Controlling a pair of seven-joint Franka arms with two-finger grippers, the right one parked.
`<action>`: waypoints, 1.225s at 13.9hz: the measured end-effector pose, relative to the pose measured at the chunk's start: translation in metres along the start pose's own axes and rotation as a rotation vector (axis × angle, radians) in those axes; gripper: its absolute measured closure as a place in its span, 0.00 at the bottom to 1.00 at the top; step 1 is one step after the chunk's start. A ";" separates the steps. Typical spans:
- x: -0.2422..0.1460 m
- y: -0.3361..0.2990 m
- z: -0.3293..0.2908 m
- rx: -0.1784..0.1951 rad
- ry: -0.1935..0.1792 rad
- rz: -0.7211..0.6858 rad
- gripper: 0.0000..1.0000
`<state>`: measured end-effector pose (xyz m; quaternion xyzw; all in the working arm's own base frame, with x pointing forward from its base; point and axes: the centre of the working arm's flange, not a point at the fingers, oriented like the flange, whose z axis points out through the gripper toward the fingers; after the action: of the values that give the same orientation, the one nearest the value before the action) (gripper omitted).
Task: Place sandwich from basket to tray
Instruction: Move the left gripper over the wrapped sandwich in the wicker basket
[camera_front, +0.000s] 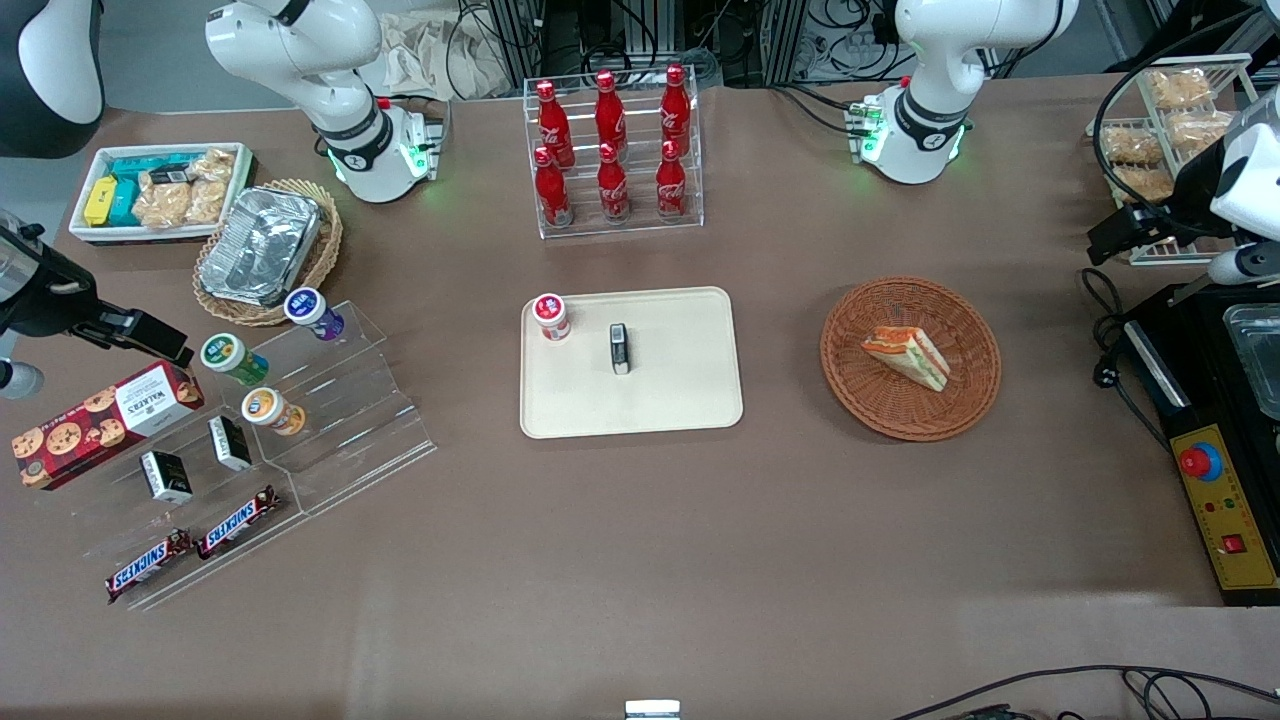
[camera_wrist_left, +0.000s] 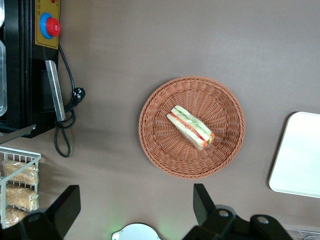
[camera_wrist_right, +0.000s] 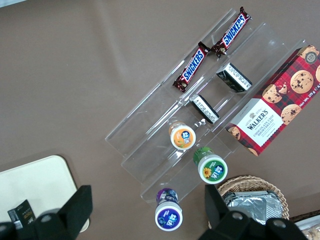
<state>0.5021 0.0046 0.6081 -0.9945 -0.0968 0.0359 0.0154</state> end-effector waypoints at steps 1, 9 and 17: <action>0.000 0.001 0.000 -0.003 0.000 0.000 0.00; 0.001 0.003 0.026 -0.005 -0.057 0.002 0.00; -0.003 0.031 0.163 -0.015 -0.063 -0.027 0.00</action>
<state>0.4931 -0.0228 0.4449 -0.9916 -0.1107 0.0661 0.0056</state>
